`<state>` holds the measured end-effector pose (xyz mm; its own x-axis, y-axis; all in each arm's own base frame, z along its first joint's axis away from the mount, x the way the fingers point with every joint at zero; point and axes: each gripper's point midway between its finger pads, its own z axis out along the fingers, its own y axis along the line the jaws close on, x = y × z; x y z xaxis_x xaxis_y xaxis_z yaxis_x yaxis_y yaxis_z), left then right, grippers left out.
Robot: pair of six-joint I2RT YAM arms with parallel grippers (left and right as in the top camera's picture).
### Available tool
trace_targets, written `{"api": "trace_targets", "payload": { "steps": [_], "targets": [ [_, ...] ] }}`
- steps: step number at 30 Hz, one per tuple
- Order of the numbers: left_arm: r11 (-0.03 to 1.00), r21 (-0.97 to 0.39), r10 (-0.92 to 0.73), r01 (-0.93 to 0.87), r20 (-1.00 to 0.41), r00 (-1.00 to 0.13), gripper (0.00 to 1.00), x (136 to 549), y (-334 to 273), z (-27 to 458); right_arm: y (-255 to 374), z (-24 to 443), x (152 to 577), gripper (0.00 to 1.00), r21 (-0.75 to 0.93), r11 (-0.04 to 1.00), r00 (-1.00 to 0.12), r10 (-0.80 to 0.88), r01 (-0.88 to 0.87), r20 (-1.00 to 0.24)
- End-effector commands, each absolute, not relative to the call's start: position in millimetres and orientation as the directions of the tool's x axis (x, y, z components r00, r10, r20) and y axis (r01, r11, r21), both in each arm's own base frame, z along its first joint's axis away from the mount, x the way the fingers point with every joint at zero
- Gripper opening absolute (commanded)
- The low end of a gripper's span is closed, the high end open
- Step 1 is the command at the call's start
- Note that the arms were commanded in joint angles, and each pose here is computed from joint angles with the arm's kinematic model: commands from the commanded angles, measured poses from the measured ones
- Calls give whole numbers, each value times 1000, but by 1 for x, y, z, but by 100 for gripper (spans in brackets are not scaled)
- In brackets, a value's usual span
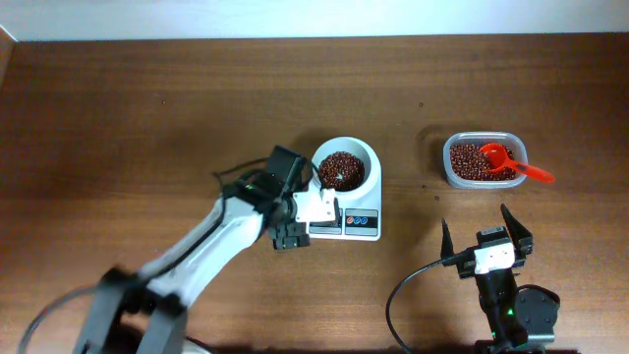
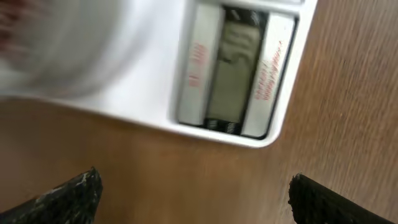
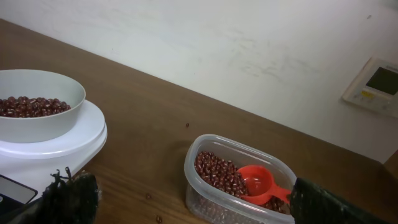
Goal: Scoop item into bowl and weigh 50g on scale
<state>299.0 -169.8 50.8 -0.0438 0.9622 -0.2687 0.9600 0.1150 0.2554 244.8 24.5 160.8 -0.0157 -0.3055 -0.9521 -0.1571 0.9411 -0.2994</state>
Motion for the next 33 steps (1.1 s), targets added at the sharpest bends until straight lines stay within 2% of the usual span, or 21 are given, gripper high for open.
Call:
{"api": "trace_targets", "payload": {
  "steps": [1,4,7,9,13,16,18,22,29,31,33],
  "targets": [
    [167,433,931,886,-366,3,99,303,-168,125,25,160,244,99,-292,943,-16,-299,-156,-954],
    [199,531,905,824,-421,53,99,298,-166,171,25,160,244,99,-292,943,-16,-299,-156,-954],
    [224,589,902,776,-427,63,99,289,-155,197,25,160,244,99,-293,943,-16,-299,-156,-954],
    [218,580,893,785,-442,78,99,281,-156,193,25,160,244,99,-293,943,-16,-299,-156,-954],
    [160,483,826,861,-542,151,99,239,-171,153,25,160,244,99,-293,943,-16,-299,-156,-954],
    [182,572,758,800,-600,256,99,240,-181,130,25,160,244,99,-293,943,-16,-299,-156,-954],
    [281,606,699,744,-660,274,99,240,-181,116,25,160,244,99,-293,943,-16,-299,-156,-954],
    [386,607,625,695,-726,286,99,221,-170,93,25,160,244,99,-293,943,-16,-299,-156,-954],
    [511,518,629,686,-769,113,99,211,-134,85,25,160,244,99,-293,943,-16,-299,-156,-954],
    [602,523,584,603,-804,115,99,218,-122,108,25,160,244,99,-293,943,-16,-299,-156,-954],
    [652,559,574,513,-805,147,99,225,-108,128,25,160,244,99,-293,943,-16,-299,-156,-954]
  ]
}}
